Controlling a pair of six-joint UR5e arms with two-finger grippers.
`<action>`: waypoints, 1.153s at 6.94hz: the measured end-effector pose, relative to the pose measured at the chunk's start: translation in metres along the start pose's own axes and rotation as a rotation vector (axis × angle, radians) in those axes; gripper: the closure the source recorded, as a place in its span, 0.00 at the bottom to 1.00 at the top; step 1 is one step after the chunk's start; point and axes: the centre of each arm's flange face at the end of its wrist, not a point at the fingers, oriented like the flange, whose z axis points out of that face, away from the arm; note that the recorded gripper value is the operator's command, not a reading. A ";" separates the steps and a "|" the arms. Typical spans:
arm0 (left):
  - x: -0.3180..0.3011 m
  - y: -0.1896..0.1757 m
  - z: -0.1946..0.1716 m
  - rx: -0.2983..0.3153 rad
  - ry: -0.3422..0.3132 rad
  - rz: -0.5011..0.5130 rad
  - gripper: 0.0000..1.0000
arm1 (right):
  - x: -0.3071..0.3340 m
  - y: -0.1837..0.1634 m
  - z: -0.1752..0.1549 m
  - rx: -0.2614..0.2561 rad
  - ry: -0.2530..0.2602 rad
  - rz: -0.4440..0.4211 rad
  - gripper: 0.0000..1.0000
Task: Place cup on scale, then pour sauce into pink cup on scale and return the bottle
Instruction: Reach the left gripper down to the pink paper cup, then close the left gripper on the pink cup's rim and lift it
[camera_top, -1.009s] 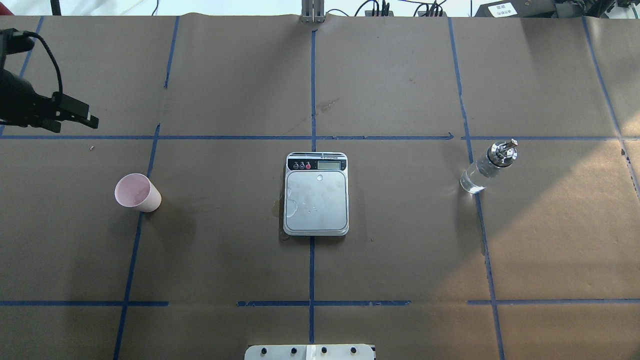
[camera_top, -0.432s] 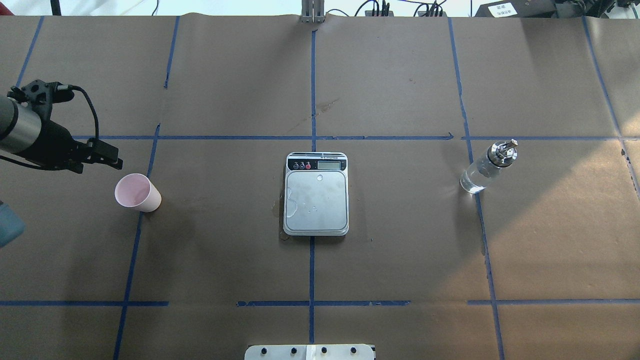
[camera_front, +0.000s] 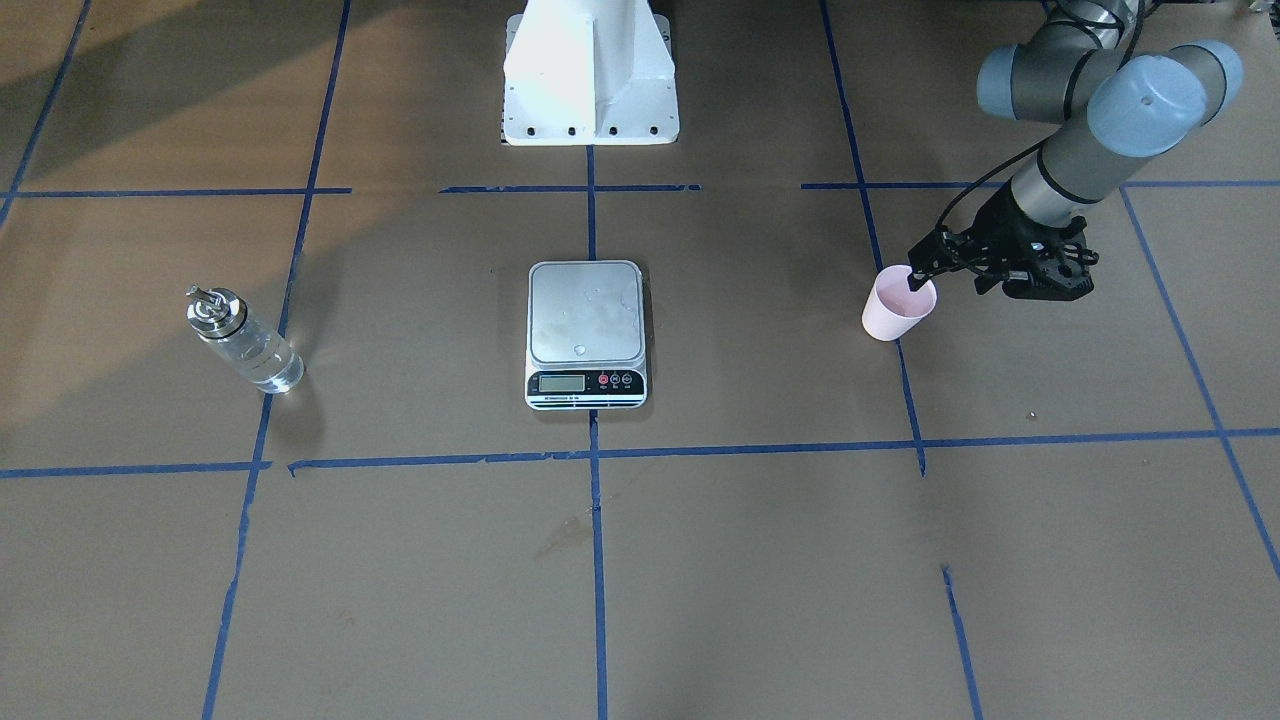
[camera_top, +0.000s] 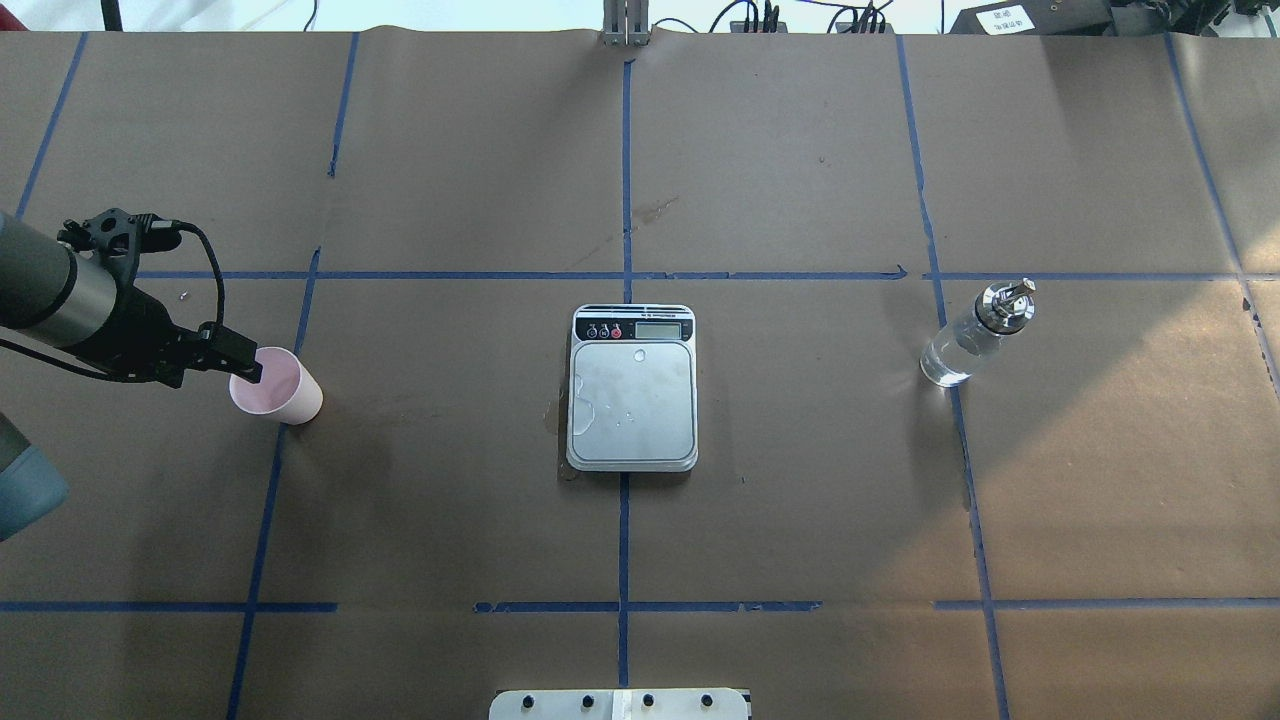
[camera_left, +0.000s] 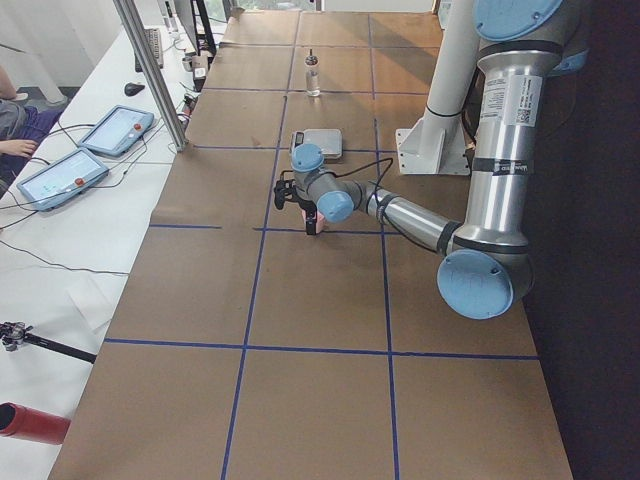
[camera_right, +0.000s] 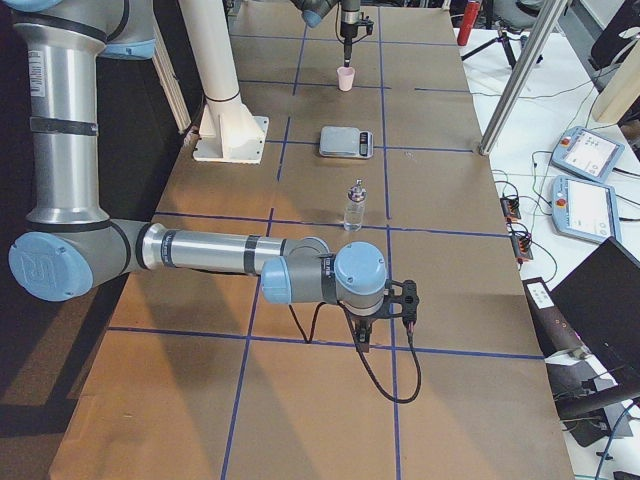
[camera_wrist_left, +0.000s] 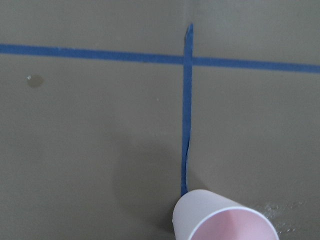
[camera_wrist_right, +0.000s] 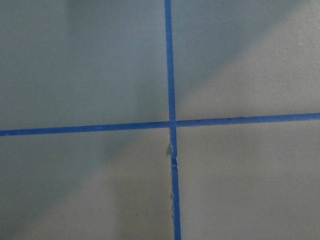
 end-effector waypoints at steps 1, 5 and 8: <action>0.000 0.001 0.003 -0.005 -0.002 0.000 0.00 | 0.001 0.001 0.001 -0.002 -0.001 0.000 0.00; 0.005 0.000 0.018 -0.026 -0.009 0.006 0.65 | -0.001 0.001 -0.001 0.003 0.001 -0.008 0.00; 0.009 -0.001 0.019 -0.027 -0.007 0.002 1.00 | -0.002 0.000 -0.002 0.004 0.002 -0.015 0.00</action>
